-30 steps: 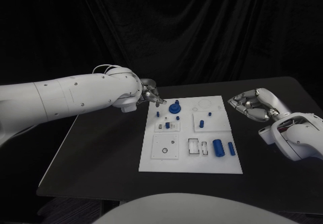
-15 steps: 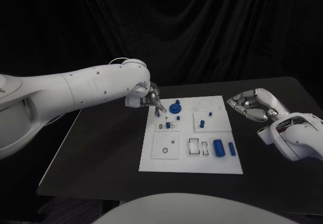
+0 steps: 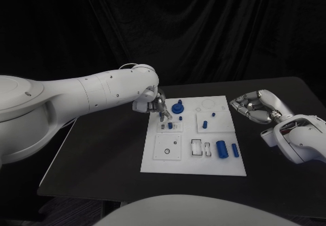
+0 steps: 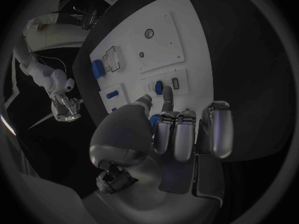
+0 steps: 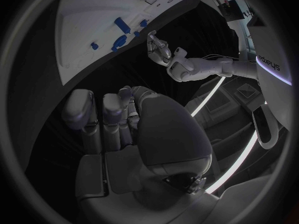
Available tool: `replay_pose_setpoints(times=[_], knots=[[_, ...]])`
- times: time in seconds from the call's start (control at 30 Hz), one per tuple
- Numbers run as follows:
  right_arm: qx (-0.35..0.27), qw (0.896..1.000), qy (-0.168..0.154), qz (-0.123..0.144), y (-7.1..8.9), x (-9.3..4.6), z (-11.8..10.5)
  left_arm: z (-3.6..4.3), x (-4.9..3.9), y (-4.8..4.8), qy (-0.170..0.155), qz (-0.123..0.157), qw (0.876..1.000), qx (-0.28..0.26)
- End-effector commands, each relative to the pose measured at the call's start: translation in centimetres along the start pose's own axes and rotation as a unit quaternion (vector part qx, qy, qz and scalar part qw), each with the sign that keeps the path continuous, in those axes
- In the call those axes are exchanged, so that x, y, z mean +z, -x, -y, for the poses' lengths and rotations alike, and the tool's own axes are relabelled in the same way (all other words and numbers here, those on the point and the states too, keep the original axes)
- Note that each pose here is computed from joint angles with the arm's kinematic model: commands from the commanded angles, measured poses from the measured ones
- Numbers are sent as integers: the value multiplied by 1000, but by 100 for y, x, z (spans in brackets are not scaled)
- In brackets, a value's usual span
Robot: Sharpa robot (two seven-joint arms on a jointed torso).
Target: Assemble the parts on the task board
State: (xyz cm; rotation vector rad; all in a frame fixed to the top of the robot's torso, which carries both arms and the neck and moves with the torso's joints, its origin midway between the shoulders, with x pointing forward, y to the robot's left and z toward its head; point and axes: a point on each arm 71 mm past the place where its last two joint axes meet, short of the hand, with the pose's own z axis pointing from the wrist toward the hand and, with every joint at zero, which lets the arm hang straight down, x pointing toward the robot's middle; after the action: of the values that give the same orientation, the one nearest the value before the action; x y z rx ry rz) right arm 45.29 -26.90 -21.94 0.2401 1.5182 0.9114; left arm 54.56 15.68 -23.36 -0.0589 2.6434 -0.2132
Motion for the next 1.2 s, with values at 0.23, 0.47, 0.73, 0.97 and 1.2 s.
replay_pose_setpoints(times=[0.23, 0.47, 0.73, 0.97, 1.2], knots=[[2, 1000, 0, -5, -10, -8, 3, 39, 158, -136, -22, -13, 1000, -14], [2, 1000, -3, -8, -11, -11, 11, 39, 199, -169, -28, -12, 999, -19], [3, 1000, -2, -12, -20, -3, 10, 51, 212, -175, -38, -5, 999, -25], [4, 1000, -4, -14, -21, -5, 14, 46, 215, -155, -46, 7, 998, -32], [5, 1000, -5, -17, -27, -2, 16, 28, 222, -135, -44, 18, 998, -40]])
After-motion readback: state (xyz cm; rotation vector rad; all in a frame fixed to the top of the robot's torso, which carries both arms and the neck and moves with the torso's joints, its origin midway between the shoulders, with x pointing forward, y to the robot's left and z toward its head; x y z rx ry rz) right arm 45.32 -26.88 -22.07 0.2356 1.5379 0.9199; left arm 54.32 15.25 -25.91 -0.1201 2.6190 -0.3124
